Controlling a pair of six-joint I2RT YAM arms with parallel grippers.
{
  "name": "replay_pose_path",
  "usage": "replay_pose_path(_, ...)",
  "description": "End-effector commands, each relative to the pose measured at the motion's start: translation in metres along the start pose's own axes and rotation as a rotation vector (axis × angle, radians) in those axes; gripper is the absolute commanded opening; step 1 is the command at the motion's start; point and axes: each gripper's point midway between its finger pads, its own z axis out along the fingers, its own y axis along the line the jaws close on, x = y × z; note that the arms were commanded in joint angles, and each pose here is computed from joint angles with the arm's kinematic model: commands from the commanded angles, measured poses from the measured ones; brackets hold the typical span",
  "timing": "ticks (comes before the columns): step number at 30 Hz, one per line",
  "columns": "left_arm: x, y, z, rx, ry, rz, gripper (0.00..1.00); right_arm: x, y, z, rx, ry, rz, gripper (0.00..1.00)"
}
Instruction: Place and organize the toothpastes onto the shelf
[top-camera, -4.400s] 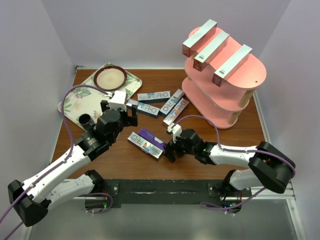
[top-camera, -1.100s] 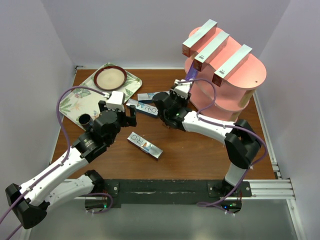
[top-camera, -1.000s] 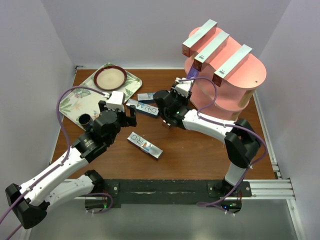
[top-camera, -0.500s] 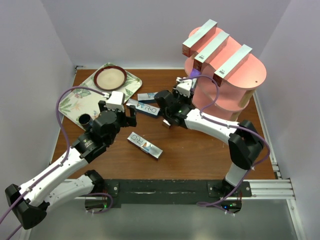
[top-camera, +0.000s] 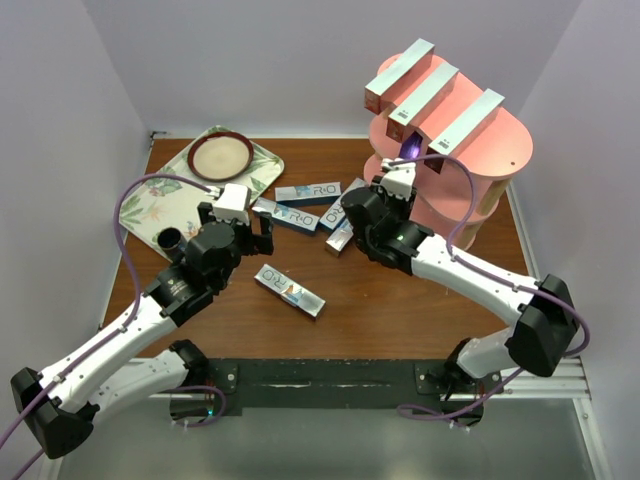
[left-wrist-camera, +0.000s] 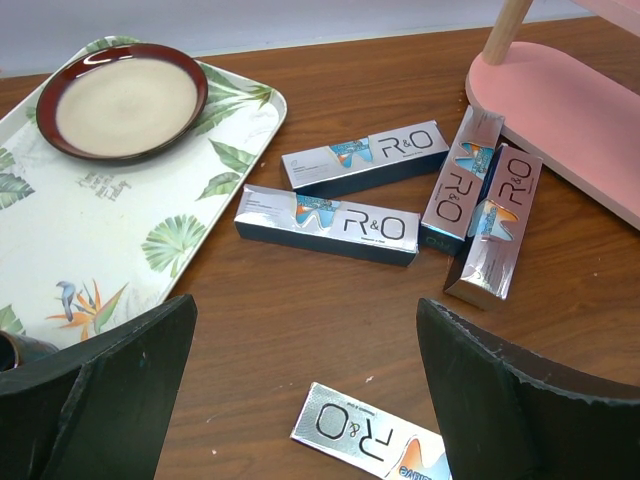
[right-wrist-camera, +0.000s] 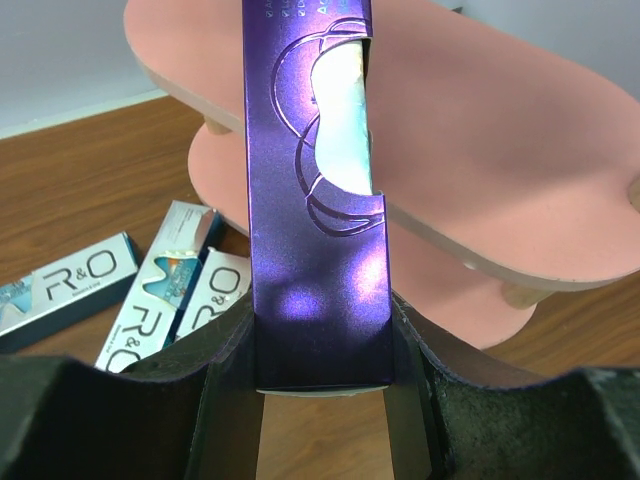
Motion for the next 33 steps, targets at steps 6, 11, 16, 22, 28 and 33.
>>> replay_pose_path(6,-0.004,0.0,0.001,-0.001,-0.017,-0.019,0.97,0.001,-0.009,0.018,0.035,0.007,0.018,0.46)
replay_pose_path(11,-0.004,0.0,0.001,0.001,-0.018,-0.019,0.97,-0.006,-0.004,0.035,0.048,0.004,0.035,0.47)
replay_pose_path(16,-0.004,-0.001,0.001,0.002,-0.018,-0.019,0.97,-0.009,-0.003,0.05,0.085,0.003,0.054,0.49)
replay_pose_path(22,-0.004,-0.001,0.001,0.004,-0.018,-0.019,0.97,-0.01,-0.002,0.057,0.094,-0.006,0.075,0.5)
replay_pose_path(28,-0.005,-0.001,0.001,0.007,-0.02,-0.019,0.97,-0.011,0.001,0.058,0.085,-0.014,0.093,0.54)
replay_pose_path(33,-0.005,-0.001,0.001,0.006,-0.02,-0.018,0.96,-0.006,0.002,0.057,0.063,-0.001,0.109,0.62)
